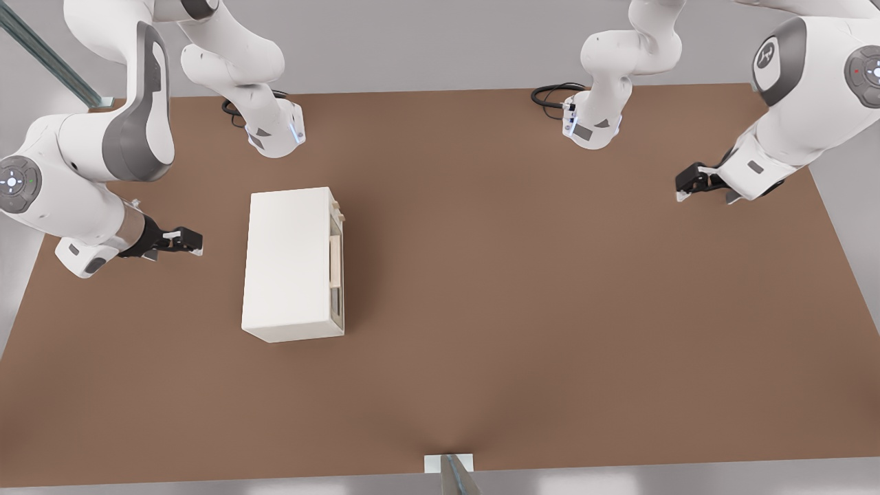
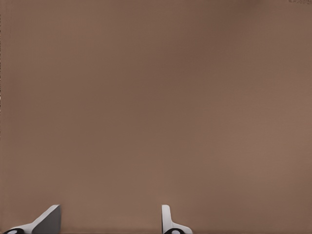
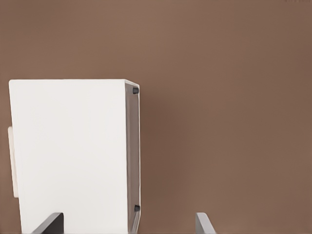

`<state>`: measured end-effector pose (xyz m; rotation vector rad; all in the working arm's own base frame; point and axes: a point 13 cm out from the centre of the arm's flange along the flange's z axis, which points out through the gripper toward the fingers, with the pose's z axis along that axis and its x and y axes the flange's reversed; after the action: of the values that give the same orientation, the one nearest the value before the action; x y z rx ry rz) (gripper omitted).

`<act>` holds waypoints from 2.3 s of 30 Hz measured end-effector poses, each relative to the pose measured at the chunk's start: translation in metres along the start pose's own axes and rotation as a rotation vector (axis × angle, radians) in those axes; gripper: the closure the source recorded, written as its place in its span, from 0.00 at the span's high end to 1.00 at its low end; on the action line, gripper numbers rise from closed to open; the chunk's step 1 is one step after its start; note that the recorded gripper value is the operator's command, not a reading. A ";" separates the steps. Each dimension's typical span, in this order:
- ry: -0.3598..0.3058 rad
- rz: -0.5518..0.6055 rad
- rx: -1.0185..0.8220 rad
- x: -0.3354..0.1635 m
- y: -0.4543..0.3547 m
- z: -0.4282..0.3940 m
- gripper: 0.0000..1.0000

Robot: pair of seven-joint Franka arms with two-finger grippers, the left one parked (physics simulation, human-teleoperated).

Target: Keep left arm still and open the oven door with right arm

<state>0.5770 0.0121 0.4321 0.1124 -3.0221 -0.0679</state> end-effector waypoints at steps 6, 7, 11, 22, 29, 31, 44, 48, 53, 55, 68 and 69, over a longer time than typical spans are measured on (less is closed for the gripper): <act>0.033 -0.033 0.023 -0.001 0.009 0.013 0.96; 0.055 -0.074 0.054 -0.003 0.027 0.023 0.47; 0.118 -0.322 0.193 -0.002 0.158 0.065 0.21; 0.149 -0.587 0.585 -0.017 0.306 0.170 0.21; 0.172 -0.576 0.712 -0.014 0.302 0.189 0.21; 0.189 -0.564 0.742 -0.012 0.294 0.190 0.21; 0.285 -0.521 0.826 0.008 0.271 0.215 0.21; 0.299 -0.511 0.833 0.009 0.268 0.222 0.21; 0.303 -0.501 0.833 0.010 0.267 0.225 0.21; 0.303 -0.500 0.833 0.011 0.268 0.225 0.21; 0.278 -0.486 0.825 0.005 0.273 0.221 0.21; 0.262 -0.486 0.818 0.001 0.279 0.217 0.21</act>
<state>0.5302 0.2989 0.2308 0.8333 -2.4926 1.0386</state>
